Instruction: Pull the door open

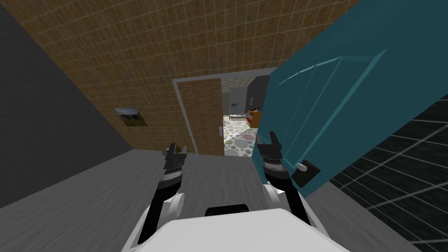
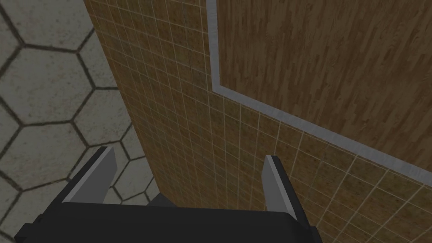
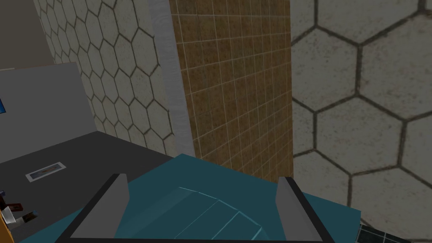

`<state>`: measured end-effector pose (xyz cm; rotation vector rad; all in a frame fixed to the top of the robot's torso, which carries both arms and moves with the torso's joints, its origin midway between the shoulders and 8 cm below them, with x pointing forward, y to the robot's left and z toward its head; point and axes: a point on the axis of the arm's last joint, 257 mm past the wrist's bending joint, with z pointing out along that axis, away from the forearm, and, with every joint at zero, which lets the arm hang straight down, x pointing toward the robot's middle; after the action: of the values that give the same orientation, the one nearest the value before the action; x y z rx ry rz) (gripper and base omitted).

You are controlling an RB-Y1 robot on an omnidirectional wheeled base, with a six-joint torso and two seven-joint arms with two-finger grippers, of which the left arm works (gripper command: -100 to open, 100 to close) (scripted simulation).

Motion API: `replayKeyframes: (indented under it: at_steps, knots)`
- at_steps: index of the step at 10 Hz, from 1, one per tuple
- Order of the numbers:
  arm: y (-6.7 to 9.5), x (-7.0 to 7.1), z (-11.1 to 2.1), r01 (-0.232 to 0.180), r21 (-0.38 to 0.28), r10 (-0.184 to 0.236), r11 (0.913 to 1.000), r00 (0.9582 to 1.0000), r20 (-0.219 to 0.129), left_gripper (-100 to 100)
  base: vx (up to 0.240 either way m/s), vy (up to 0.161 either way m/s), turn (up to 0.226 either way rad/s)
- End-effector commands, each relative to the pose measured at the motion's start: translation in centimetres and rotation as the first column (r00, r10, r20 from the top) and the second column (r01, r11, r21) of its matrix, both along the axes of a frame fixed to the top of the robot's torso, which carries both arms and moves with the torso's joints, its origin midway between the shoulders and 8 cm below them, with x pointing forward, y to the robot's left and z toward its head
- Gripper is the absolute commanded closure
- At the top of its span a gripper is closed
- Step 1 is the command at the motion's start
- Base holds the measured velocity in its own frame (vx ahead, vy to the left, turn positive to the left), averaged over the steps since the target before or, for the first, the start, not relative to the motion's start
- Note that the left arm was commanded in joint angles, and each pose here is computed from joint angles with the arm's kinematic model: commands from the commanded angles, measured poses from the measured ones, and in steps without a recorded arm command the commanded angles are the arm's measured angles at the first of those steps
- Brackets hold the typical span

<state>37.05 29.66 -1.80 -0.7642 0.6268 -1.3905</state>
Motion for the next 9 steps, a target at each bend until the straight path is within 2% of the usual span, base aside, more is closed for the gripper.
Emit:
replayKeyframes:
  at_steps: [1,4,5,9]
  knots:
    - [-0.1,1.1,-1.2,0.008,0.001,-0.008,1.0,0.9996,-0.027,-100,0.134,-0.019,-0.041]
    - [-0.3,3.2,-3.7,0.024,0.0,-0.024,0.9997,0.9962,-0.083,-100,0.122,-0.022,-0.039]
    - [-0.5,4.3,-5.0,0.032,-0.001,-0.032,0.9995,0.993,-0.114,-100,0.158,-0.061,-0.055]
    - [-0.8,6.6,-7.9,0.047,-0.003,-0.047,0.9989,0.983,-0.178,-100,0.113,-0.017,-0.038]
